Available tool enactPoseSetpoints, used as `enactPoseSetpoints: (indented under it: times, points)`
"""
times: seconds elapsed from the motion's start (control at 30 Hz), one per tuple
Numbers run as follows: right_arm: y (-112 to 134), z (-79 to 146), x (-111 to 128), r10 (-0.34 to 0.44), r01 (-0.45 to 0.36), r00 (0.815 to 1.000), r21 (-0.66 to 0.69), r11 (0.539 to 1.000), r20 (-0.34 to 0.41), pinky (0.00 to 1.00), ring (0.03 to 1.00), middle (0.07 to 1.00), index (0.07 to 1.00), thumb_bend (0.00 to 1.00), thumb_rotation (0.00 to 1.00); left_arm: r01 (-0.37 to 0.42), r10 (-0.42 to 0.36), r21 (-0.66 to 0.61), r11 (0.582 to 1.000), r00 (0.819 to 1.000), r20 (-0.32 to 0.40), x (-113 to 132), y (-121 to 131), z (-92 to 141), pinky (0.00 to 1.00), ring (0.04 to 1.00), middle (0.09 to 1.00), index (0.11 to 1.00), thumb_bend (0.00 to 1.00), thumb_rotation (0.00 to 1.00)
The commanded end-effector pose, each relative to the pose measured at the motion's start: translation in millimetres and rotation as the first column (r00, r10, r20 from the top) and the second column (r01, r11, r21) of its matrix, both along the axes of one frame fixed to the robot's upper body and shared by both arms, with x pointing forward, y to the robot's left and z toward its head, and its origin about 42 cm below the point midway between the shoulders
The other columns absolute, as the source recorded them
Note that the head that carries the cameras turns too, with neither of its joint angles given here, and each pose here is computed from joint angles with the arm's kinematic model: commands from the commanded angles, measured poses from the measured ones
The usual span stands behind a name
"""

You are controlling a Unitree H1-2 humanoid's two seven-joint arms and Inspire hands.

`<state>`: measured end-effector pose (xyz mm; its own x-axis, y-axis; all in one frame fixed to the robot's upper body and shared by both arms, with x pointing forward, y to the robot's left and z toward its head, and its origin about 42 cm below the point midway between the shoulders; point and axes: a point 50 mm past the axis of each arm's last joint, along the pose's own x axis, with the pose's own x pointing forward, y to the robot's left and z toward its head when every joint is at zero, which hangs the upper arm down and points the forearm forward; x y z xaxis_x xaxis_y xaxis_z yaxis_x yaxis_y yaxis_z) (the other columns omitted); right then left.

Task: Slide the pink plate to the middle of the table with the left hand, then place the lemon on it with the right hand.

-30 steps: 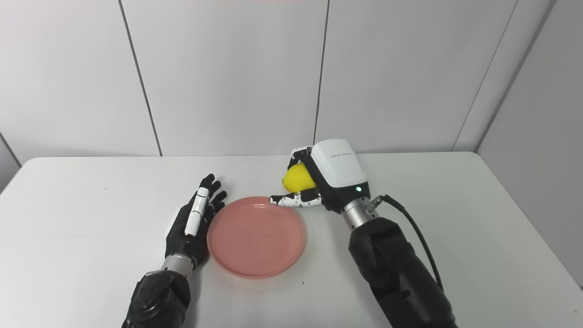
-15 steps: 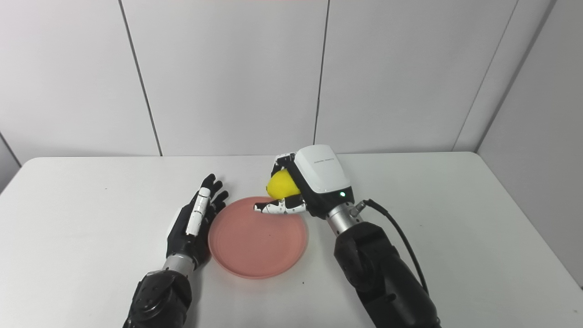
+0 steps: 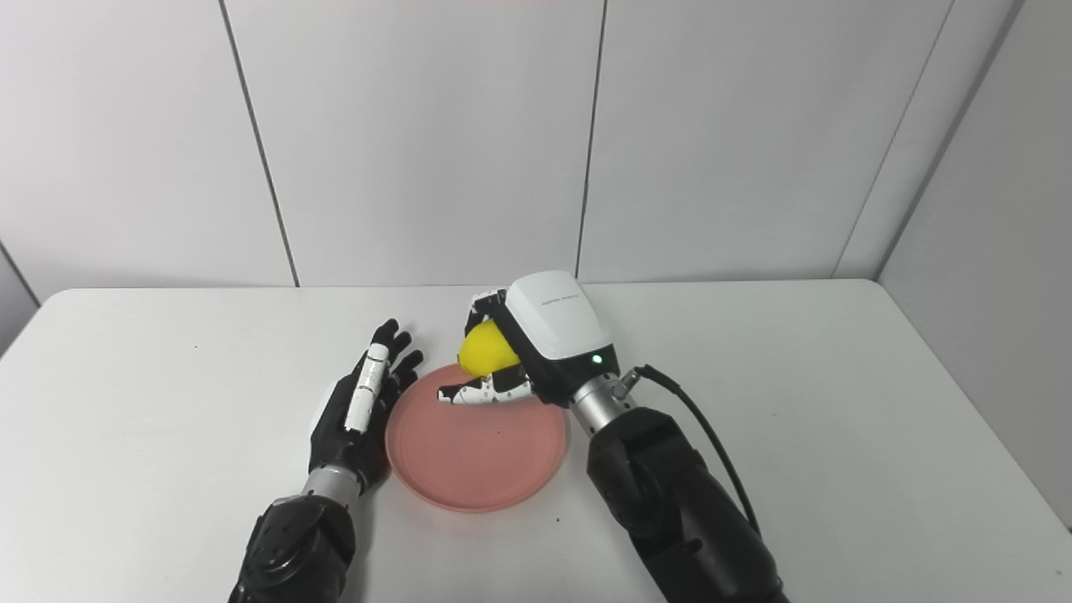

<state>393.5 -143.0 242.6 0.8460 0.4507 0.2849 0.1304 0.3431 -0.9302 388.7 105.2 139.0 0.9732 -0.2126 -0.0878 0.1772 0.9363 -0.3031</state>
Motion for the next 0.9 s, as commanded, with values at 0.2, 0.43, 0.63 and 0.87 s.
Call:
enactPoseSetpoints:
  times: [0.2, 0.43, 0.63, 0.87]
  points:
    - [15, 9, 13, 0.055, -0.055, 0.998, -0.01, 0.998, 0.038, 0.17, 0.24, 0.324, 0.439, 0.53, 0.39, 0.012, -0.008, 0.024, 1.0, 0.988, -0.153, -11, -5, -34, 1.0, 0.942, 0.97, 0.95, 0.73, 0.76]
    - [19, -6, 19, 0.042, -0.042, 0.999, -0.029, 0.999, 0.004, 0.23, 0.294, 0.366, 0.448, 0.54, 0.43, 0.014, -0.009, 0.03, 0.999, 0.988, -0.152, -11, -5, -34, 1.0, 0.937, 0.969, 0.944, 0.73, 0.77]
    - [19, -13, 24, 0.029, -0.03, 0.999, -0.042, 0.999, -0.025, 0.21, 0.277, 0.341, 0.429, 0.54, 0.46, 0.008, -0.004, 0.02, 1.0, 0.987, -0.159, -11, -5, -34, 1.0, 0.938, 0.973, 0.94, 0.74, 0.75]
    - [24, -25, 26, 0.023, -0.023, 0.997, -0.01, 1.0, -0.07, 0.19, 0.257, 0.325, 0.409, 0.52, 0.43, 0.012, -0.008, 0.023, 1.0, 0.987, -0.16, -10, -6, -36, 1.0, 0.943, 0.968, 0.946, 0.72, 0.76]
